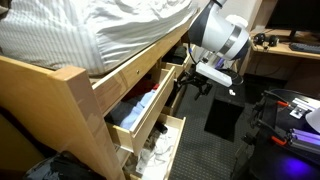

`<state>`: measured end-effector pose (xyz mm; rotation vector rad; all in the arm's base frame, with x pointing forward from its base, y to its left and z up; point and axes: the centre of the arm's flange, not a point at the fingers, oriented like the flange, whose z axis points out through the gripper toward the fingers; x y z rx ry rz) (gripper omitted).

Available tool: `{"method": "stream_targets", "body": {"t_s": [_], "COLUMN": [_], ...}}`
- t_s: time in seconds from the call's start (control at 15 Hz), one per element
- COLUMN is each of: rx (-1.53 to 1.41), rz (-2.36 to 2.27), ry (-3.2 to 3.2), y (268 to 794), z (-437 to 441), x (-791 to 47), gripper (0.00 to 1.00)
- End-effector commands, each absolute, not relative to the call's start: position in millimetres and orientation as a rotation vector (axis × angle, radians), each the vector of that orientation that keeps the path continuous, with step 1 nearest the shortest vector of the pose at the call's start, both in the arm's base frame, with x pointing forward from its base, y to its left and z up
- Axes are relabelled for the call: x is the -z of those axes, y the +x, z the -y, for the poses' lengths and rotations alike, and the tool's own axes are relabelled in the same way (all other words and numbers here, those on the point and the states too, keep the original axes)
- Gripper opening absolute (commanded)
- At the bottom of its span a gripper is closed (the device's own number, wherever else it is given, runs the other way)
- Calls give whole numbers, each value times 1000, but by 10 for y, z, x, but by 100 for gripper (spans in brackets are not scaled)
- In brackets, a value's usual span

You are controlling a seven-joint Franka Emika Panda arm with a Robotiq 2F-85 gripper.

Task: Close the top left drawer and open the top right drawer

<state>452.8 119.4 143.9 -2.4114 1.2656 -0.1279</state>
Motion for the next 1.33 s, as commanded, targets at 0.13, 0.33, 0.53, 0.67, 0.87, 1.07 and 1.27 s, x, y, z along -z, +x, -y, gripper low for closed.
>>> {"method": "stream_targets", "body": {"t_s": [0.13,0.33,0.53,0.67,0.87,1.07,1.27], "rx": [311,358,329,326,373,452,451], "rz": [-1266,-1260,-1262,-1259,-1291,-1323,-1324], "ry": [-2368,-2383,-2368,-2371,-2303,-2237,-2199], "y": [4893,5453,5222,5207,5545,5820,6117], "z": [-1223,-1169,-1121,-1135,-1055,-1016,-946], "x": [-1334,-1400,-1547,-1543,-1335,-1185,-1184], "gripper": [100,100,100,100,100,100,100]}}
